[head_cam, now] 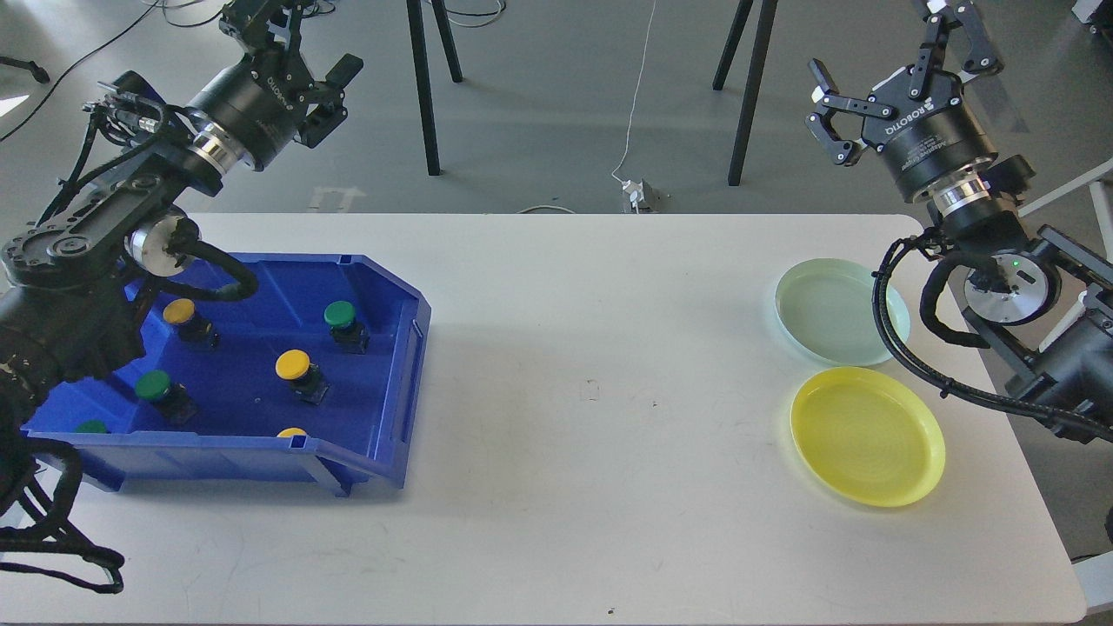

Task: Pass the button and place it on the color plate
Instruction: 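Move the left gripper over the blue bin toward a button module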

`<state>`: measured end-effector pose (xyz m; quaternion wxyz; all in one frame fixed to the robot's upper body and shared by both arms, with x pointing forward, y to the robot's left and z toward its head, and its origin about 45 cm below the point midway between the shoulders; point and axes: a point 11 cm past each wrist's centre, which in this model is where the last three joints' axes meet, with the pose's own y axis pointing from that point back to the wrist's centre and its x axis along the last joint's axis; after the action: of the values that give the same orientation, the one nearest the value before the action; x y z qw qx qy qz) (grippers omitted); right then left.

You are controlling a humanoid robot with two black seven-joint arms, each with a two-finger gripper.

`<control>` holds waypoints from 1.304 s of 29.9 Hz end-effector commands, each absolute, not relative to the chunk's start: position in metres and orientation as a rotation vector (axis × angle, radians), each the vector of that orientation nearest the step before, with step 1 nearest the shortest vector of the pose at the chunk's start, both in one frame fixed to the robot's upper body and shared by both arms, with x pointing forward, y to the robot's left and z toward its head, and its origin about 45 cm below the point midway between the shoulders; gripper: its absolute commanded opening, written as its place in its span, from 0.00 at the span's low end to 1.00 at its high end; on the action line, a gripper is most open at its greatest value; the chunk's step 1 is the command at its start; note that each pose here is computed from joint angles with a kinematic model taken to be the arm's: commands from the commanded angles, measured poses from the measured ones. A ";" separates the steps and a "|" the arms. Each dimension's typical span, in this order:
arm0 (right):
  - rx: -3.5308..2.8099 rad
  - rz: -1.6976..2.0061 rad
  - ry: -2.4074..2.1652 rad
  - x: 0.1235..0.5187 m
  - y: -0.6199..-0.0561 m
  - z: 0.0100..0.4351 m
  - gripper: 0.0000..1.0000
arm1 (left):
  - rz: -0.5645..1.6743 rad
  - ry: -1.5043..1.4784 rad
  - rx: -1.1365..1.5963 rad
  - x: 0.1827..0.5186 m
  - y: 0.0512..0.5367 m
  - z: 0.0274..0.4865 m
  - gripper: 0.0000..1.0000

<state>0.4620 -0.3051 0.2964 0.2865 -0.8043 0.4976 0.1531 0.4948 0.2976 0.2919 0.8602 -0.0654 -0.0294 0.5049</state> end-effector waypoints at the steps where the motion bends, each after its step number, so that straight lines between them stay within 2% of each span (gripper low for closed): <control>1: -2.146 0.413 1.343 0.461 -0.309 0.293 0.99 | 1.068 -0.055 -0.158 0.496 0.298 0.294 1.00; 9: -2.145 0.415 1.349 0.460 -0.310 0.291 0.99 | 1.104 -0.042 -0.232 0.500 0.305 0.307 1.00; 12: -2.144 0.415 1.351 0.460 -0.311 0.291 0.99 | 1.051 0.010 -0.319 0.500 0.272 0.307 1.00; 14: -2.145 0.414 1.350 0.460 -0.311 0.292 0.99 | 0.999 0.009 -0.389 0.496 0.258 0.324 1.00; 19: -2.142 0.422 1.376 0.456 -0.319 0.284 0.99 | 0.979 0.033 -0.627 0.484 0.265 0.358 1.00; 22: -2.141 0.418 1.390 0.455 -0.324 0.284 0.99 | 0.991 0.010 -0.627 0.482 0.277 0.364 1.00; 26: -2.136 0.419 1.391 0.455 -0.325 0.283 0.99 | 0.933 -0.093 -0.517 0.466 0.290 0.383 1.00; 31: -2.129 0.427 1.386 0.455 -0.322 0.282 0.99 | 0.781 -0.355 -0.307 0.435 0.285 0.434 1.00; 39: -2.111 0.441 1.413 0.452 -0.329 0.273 0.99 | 0.442 -0.779 0.313 0.393 0.257 0.423 1.00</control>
<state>0.4533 -0.3244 0.2764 0.2774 -0.7907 0.5209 0.1628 0.4063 0.2633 0.4327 0.9107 0.0356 -0.3022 0.2792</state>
